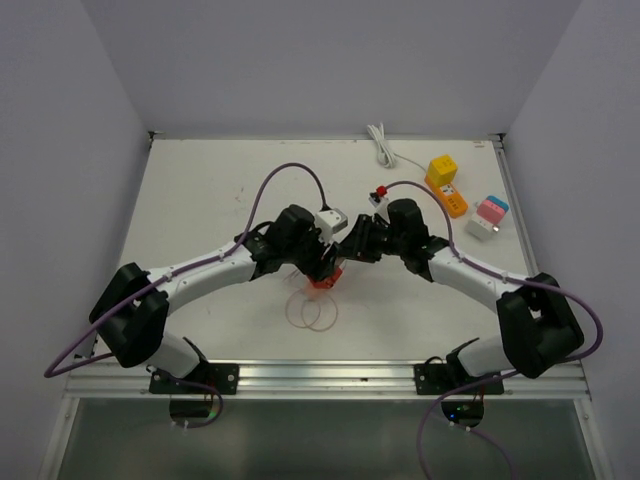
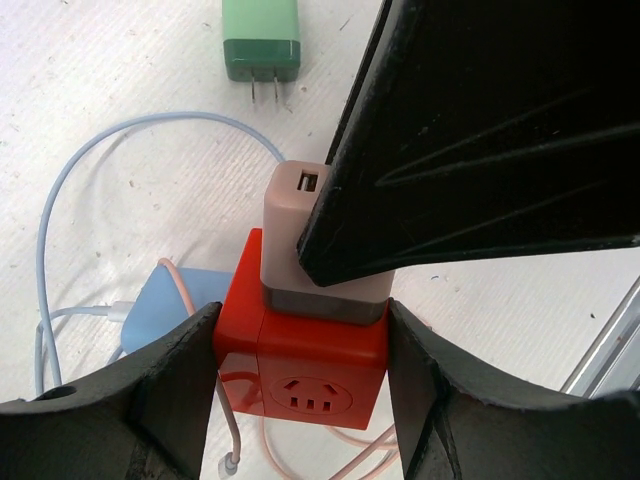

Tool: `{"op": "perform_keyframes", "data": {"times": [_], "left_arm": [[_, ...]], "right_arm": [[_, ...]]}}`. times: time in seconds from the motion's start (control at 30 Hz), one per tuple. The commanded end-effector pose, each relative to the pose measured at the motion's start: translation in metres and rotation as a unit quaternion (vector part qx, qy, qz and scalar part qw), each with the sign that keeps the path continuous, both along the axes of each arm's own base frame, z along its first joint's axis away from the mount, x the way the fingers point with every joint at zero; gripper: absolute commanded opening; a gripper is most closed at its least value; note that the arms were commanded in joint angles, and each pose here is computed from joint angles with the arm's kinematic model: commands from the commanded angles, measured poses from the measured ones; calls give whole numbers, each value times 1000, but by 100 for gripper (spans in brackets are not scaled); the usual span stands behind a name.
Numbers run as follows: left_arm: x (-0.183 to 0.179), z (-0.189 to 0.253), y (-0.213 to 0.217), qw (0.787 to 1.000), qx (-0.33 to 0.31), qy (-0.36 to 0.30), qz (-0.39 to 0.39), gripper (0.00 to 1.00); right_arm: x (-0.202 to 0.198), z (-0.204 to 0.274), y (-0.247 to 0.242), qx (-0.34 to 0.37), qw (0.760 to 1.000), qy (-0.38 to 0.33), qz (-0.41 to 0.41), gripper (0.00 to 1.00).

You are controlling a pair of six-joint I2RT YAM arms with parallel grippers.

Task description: Pull the plug off the socket

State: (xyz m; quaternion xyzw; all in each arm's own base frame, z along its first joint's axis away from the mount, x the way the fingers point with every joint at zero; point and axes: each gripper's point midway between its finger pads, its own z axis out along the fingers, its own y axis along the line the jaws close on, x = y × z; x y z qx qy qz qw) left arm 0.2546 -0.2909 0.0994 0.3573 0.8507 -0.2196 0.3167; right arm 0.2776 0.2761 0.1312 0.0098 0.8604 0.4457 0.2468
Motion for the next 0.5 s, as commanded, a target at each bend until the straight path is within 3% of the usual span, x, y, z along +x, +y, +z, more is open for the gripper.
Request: {"op": "perform_keyframes", "data": {"times": [0.0, 0.47], "left_arm": [[-46, -60, 75, 980, 163, 113, 27, 0], [-50, -64, 87, 972, 198, 118, 34, 0]], "right_arm": [[43, 97, -16, 59, 987, -143, -50, 0], [62, 140, -55, 27, 979, -177, -96, 0]]}}
